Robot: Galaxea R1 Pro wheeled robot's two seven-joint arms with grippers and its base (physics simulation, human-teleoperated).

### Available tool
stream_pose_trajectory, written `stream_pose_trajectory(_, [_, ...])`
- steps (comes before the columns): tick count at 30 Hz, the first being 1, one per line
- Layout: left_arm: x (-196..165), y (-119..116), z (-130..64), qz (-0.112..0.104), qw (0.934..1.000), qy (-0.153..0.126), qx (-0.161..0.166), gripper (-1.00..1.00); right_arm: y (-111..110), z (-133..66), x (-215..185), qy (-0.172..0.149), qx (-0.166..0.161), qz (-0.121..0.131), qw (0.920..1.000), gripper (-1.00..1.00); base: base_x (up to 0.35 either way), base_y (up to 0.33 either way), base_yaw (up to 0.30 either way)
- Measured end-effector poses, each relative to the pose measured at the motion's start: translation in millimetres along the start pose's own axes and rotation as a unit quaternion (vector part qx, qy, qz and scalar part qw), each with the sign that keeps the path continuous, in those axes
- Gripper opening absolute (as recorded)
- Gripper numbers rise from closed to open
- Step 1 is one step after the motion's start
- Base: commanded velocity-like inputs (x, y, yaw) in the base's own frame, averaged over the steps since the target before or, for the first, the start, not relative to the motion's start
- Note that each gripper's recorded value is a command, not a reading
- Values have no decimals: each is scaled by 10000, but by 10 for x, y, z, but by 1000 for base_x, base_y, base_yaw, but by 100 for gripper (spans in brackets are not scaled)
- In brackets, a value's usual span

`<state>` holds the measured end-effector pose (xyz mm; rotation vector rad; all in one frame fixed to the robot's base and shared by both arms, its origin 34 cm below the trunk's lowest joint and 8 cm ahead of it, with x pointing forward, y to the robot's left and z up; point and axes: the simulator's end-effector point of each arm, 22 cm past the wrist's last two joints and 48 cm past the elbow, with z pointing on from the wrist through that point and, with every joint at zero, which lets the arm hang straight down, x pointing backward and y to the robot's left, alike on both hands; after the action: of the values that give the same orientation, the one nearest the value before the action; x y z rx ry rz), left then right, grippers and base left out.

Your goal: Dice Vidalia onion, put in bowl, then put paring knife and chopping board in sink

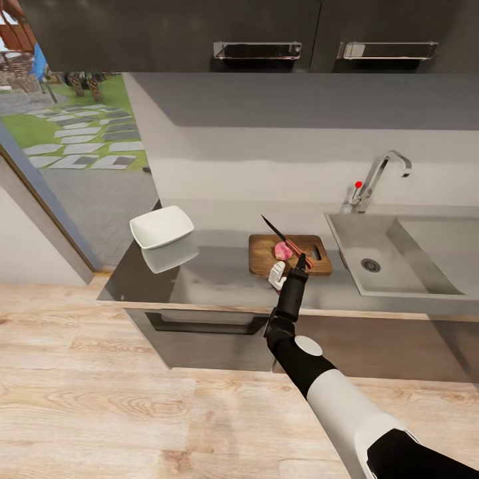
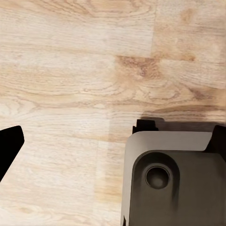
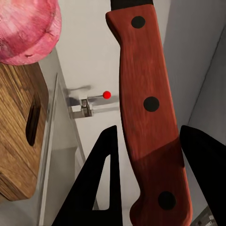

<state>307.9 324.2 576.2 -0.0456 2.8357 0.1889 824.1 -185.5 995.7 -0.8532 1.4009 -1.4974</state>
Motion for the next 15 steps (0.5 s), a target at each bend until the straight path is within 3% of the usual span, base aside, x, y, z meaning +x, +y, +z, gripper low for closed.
stream_pose_trajectory(15, [41, -1, 5, 6, 10000, 46, 1, 100, 89, 47, 138, 56, -24, -111, 9999, -100, 0, 0, 0])
